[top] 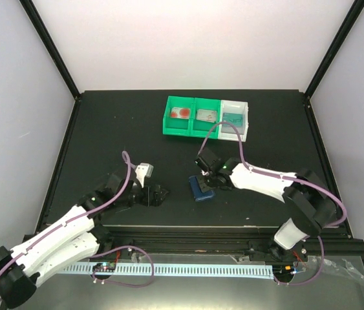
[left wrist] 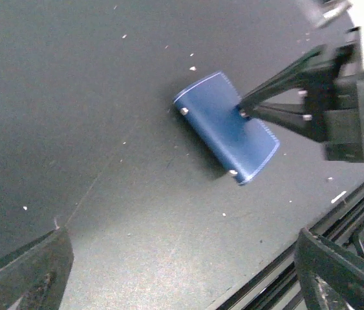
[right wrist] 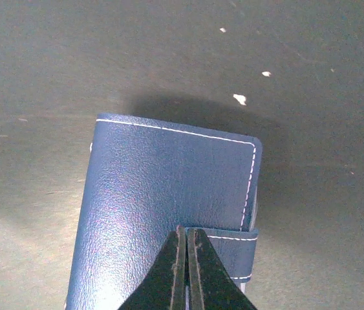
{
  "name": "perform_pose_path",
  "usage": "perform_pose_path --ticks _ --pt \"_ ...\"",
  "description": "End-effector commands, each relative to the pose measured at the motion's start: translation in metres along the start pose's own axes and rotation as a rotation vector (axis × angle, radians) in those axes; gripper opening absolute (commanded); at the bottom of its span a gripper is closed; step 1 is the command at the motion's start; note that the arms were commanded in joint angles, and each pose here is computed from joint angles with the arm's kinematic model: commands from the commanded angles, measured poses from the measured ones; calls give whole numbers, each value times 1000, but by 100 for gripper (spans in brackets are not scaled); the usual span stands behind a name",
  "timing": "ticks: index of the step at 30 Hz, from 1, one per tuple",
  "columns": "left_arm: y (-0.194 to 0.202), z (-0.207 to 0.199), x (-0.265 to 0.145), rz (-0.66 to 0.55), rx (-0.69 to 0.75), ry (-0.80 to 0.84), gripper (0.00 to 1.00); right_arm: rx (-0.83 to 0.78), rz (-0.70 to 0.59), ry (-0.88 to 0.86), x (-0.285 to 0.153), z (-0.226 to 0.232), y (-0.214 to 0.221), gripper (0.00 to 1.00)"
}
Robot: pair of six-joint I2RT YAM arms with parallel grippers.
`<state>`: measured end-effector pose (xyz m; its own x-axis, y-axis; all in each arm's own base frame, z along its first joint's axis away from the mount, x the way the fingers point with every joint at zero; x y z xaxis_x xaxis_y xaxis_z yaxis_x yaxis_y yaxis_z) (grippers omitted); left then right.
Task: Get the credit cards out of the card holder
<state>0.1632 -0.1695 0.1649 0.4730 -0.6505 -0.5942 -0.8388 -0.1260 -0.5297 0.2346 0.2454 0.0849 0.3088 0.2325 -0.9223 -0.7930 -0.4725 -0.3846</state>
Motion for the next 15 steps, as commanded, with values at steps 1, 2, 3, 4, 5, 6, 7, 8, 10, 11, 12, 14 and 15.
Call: perform_pose_path --ticks 1,2,3,4,5,6,7,8,10,11,12,14,15 --pt "-9 0 7 -1 -42 -36 93 -3 -187 -155 -34 20 -27 1" --pt "-9 -1 9 5 -47 -32 90 1 -209 -180 -39 23 -30 1" --pt "-9 -3 12 17 -48 -23 87 5 -229 -208 -45 26 -31 1" --pt "-10 -6 14 26 -50 -12 84 11 -248 -237 -51 29 -33 1" --pt "-12 -9 15 34 -51 0 83 20 -268 -271 -58 32 -36 1" --pt "-13 -13 17 45 -53 24 83 28 -288 -309 -64 36 -38 1" --pt "-14 -19 18 52 -58 56 83 34 -305 -345 -71 40 -39 1" --pt "-14 -25 18 58 -64 96 84 40 -318 -376 -77 43 -41 1" --pt "-16 -38 18 63 -94 186 86 53 -339 -415 -86 47 -42 1" --pt "-16 -44 17 67 -118 231 87 54 -348 -429 -91 48 -43 1" --pt "-18 -50 16 61 -130 274 88 54 -354 -442 -95 49 -43 1" --pt "-21 -58 15 54 -151 339 90 52 -367 -468 -101 52 -44 1" --pt "-22 -60 14 48 -157 360 90 52 -371 -479 -103 53 -43 1"
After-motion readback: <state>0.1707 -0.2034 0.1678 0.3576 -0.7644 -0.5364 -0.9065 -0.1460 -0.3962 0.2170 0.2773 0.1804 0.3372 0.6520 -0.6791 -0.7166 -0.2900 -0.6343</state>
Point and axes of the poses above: each gripper's point midway between its finger pads, its own x axis out along the fingers, its own z axis along the line the jaws close on, y = z × x, the point moved 4 cm from there along -x, back along the fingers, and after that the axes turned 7 degrees about -x, right-handed, at the moved point
